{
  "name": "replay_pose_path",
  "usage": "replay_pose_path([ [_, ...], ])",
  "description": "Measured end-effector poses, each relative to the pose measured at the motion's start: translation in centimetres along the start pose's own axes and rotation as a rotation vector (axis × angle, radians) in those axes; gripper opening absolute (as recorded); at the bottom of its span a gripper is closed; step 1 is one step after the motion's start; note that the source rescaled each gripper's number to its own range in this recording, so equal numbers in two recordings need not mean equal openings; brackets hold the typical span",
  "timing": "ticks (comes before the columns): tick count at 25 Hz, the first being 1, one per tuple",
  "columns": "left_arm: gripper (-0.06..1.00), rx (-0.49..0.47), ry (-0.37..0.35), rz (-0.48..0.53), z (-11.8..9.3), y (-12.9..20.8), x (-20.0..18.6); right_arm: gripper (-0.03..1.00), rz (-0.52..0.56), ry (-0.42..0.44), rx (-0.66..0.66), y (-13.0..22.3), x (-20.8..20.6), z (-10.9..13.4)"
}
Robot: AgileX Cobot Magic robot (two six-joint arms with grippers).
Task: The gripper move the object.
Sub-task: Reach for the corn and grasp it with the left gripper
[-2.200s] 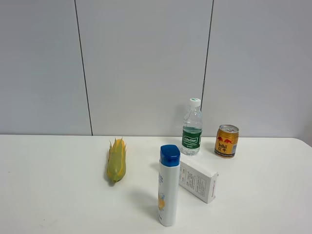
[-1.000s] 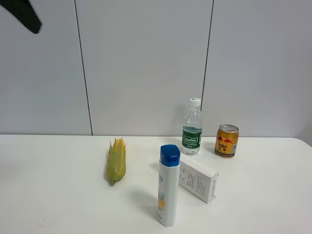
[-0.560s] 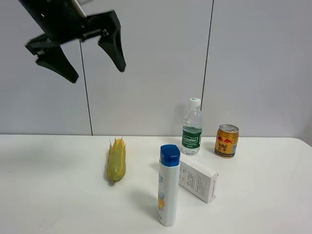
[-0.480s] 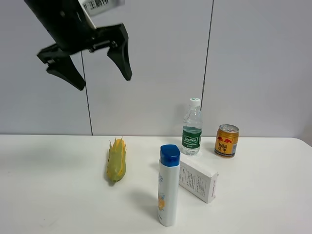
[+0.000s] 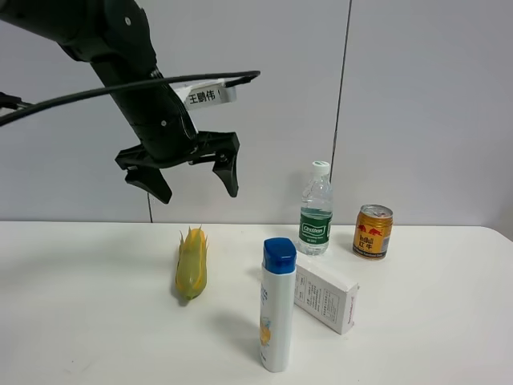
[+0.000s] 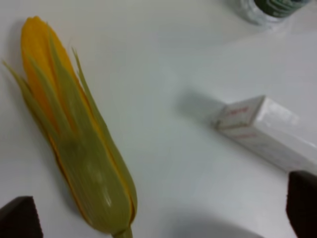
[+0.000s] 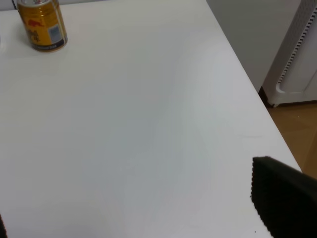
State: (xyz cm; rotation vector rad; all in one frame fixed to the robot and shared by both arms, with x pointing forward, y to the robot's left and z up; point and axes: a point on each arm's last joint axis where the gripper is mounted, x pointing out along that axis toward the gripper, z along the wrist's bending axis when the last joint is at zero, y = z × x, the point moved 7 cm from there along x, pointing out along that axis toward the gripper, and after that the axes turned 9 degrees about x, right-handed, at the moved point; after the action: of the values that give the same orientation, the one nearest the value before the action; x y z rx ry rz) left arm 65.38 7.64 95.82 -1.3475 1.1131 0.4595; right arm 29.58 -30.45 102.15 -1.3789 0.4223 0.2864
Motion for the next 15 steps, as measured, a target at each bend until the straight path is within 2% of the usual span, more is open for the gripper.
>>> replay_pose_path([
  [7,1.00,0.035,-0.040,0.002,1.0,0.5,3.3,1.00,0.000,0.000,0.000,0.0,0.0,0.0],
  [15,1.00,0.087,-0.096,0.074,2.7,2.4,7.0,1.00,0.000,0.000,0.000,0.0,0.0,0.0],
])
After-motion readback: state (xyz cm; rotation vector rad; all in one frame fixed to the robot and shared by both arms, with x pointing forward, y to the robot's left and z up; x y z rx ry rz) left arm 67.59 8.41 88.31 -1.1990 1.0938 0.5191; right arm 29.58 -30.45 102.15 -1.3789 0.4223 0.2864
